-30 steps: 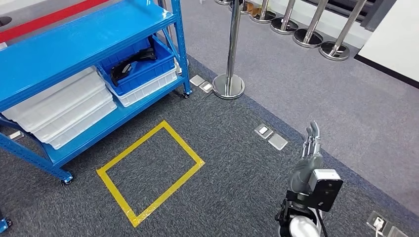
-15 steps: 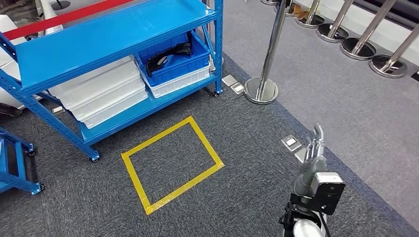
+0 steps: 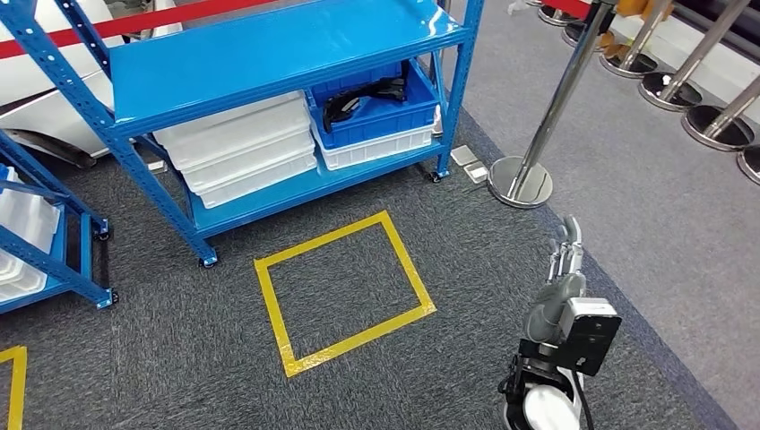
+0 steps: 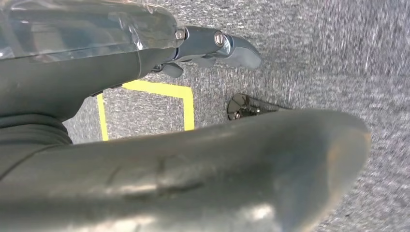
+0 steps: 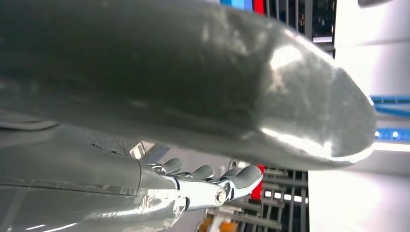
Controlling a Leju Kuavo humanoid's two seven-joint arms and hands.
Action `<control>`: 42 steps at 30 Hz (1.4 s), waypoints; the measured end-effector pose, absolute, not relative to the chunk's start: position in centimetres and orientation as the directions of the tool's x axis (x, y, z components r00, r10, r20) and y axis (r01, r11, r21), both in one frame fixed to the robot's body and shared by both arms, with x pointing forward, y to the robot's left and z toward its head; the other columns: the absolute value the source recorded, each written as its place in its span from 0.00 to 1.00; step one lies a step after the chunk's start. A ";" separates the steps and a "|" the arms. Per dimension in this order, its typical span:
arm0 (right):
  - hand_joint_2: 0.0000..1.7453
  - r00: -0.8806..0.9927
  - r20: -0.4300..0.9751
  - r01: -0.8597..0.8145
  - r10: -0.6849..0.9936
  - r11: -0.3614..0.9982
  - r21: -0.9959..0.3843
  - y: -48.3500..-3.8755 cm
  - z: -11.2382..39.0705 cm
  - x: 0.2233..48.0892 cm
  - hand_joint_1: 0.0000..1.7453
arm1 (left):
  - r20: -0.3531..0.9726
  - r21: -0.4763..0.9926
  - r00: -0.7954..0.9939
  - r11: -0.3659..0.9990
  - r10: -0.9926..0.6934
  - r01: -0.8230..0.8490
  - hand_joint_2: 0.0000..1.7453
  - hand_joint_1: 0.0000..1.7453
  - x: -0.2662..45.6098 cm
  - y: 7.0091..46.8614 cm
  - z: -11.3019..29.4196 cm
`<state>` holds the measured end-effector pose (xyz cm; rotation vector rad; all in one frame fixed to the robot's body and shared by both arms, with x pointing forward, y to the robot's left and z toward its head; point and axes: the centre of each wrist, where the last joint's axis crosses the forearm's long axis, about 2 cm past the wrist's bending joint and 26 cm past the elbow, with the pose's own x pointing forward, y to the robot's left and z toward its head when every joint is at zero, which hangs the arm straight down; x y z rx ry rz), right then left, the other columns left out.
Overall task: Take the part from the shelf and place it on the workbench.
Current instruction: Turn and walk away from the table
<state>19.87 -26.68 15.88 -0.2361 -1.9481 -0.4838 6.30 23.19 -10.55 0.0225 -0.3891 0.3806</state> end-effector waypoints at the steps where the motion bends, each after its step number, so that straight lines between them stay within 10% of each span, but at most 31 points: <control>1: 0.00 -0.419 0.906 0.382 -0.056 0.895 0.232 -26.7 16.0 20.0 0.00 | 0.379 -0.050 0.855 0.930 0.354 -0.363 0.00 0.00 6.4 23.2 -10.5; 42: 0.00 -0.449 0.889 0.421 -0.090 0.856 0.300 -26.8 15.8 20.7 0.00 | 0.420 -0.076 0.841 0.936 0.342 -0.343 0.00 0.00 6.7 21.6 -10.3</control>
